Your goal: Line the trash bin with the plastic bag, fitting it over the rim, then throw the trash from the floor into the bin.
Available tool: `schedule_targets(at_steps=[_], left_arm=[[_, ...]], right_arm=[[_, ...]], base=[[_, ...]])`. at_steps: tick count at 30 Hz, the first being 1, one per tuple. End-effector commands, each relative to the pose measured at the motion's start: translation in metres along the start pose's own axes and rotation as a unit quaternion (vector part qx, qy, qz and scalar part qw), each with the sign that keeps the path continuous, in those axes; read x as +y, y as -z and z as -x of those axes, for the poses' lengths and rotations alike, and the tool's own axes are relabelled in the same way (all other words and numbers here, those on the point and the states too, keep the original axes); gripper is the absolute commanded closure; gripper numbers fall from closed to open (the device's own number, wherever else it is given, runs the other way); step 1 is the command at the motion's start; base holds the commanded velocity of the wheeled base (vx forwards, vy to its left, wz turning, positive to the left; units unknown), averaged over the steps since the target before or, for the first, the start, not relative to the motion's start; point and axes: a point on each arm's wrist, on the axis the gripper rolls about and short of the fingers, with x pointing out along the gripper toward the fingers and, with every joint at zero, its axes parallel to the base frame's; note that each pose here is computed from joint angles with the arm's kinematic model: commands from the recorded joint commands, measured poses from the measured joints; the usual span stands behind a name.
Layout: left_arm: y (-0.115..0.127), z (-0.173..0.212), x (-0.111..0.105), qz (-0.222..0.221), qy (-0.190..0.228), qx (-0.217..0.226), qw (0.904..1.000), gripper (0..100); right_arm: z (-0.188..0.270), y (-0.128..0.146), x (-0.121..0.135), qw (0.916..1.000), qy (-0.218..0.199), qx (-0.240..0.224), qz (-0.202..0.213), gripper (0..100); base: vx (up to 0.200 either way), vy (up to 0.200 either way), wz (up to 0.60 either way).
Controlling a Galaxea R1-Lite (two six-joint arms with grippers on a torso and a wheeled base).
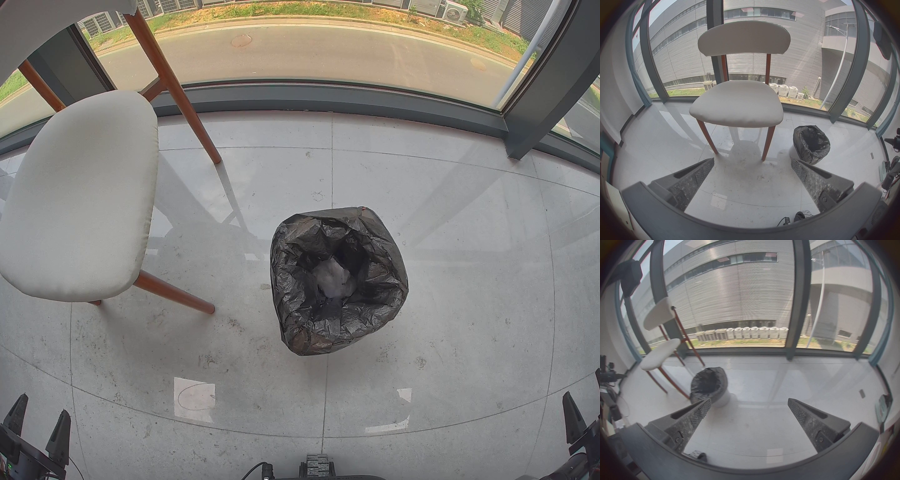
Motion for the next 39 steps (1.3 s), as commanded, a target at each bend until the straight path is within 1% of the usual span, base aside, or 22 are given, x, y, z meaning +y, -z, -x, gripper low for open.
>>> schedule_targets(at_steps=[1, 2, 4, 5, 6, 7, 9, 11, 15, 17, 19, 20, 22, 26, 28, 30, 31, 35, 39], left_arm=[[0.0087, 0.0038, -0.0006, -0.001, -0.047, -0.020, 0.9987, 0], [0.0090, 0.0038, -0.0006, -0.004, -0.046, -0.021, 0.9987, 0], [0.0097, 0.0062, -0.0008, -0.009, -0.023, -0.034, 0.9991, 0], [0.0097, 0.0062, -0.0008, -0.009, -0.023, -0.034, 0.9991, 0], [0.0103, 0.0084, -0.0017, -0.022, 0.014, -0.046, 0.9986, 0], [0.0102, 0.0084, -0.0037, -0.038, 0.057, -0.043, 0.9967, 0], [0.0099, 0.0090, -0.0050, -0.052, 0.084, -0.040, 0.9943, 0], [0.0105, 0.0096, -0.0055, -0.051, 0.095, -0.032, 0.9936, 0], [0.0102, 0.0100, -0.0053, -0.048, 0.090, -0.024, 0.9946, 0], [0.0106, 0.0096, -0.0043, -0.039, 0.058, -0.024, 0.9972, 0], [0.0109, 0.0091, -0.0017, -0.036, 0.002, -0.031, 0.9989, 0], [0.0104, 0.0096, -0.0003, -0.034, -0.028, -0.044, 0.9981, 0], [0.0097, 0.0092, 0.0009, -0.029, -0.053, -0.056, 0.9966, 0], [0.0103, 0.0092, 0.0010, -0.025, -0.053, -0.054, 0.9968, 0], [0.0106, 0.0092, 0.0000, -0.022, -0.030, -0.053, 0.9979, 0], [0.0158, 0.0086, -0.0026, -0.034, 0.034, -0.023, 0.9986, 0], [0.0168, 0.0088, -0.0029, -0.040, 0.044, -0.018, 0.9981, 0], [0.0164, 0.0089, -0.0029, -0.047, 0.043, -0.016, 0.9978, 0], [0.0165, 0.0088, -0.0028, -0.043, 0.038, -0.022, 0.9981, 0]], right_arm=[[0.0040, 0.0141, -0.0002, 0.9999, 0.014, -0.007, 0.006, 0], [0.0042, 0.0142, -0.0002, 0.9999, 0.012, -0.009, 0.007, 0], [0.0042, 0.0142, -0.0002, 0.9999, 0.011, -0.009, 0.007, 0], [0.0042, 0.0142, -0.0002, 0.9999, 0.011, -0.009, 0.007, 0], [0.0042, 0.0142, -0.0001, 0.9999, 0.010, -0.009, 0.008, 0], [0.0042, 0.0142, -0.0001, 0.9999, 0.010, -0.009, 0.008, 0], [0.0041, 0.0142, 0.0002, 0.9999, 0.006, -0.008, 0.012, 0], [0.0040, 0.0141, 0.0005, 0.9999, 0.000, -0.007, 0.015, 0], [0.0039, 0.0143, 0.0004, 0.9999, 0.001, -0.006, 0.013, 0], [0.0039, 0.0143, 0.0004, 0.9999, 0.001, -0.006, 0.012, 0], [0.0039, 0.0143, 0.0004, 0.9999, 0.001, -0.006, 0.012, 0], [0.0039, 0.0143, 0.0004, 0.9999, 0.001, -0.006, 0.012, 0], [0.0039, 0.0143, 0.0004, 0.9999, 0.001, -0.006, 0.012, 0], [0.0039, 0.0143, 0.0004, 0.9999, 0.001, -0.006, 0.010, 0], [0.0039, 0.0143, 0.0004, 0.9999, 0.002, -0.006, 0.009, 0], [0.0039, 0.0143, 0.0004, 0.9999, 0.002, -0.006, 0.009, 0], [0.0039, 0.0143, 0.0004, 0.9999, 0.003, -0.006, 0.009, 0], [0.0039, 0.0143, 0.0004, 0.9999, 0.003, -0.006, 0.011, 0], [0.0041, 0.0143, 0.0004, 0.9999, 0.001, -0.007, 0.010, 0]], base=[[0.000, 0.000, 0.00], [0.000, 0.000, 0.00], [0.000, 0.000, 0.00], [0.000, 0.000, 0.00], [0.000, 0.000, 0.00], [0.000, 0.000, 0.00], [0.000, 0.000, 0.00], [0.000, 0.000, 0.00], [0.000, 0.000, 0.00], [0.000, 0.000, 0.00], [0.000, 0.000, 0.00], [0.000, 0.000, 0.00], [0.000, 0.000, 0.00], [0.000, 0.000, 0.00], [0.000, 0.000, 0.00], [0.000, 0.000, 0.00], [0.000, 0.000, 0.00], [0.000, 0.000, 0.00], [0.000, 0.000, 0.00]])
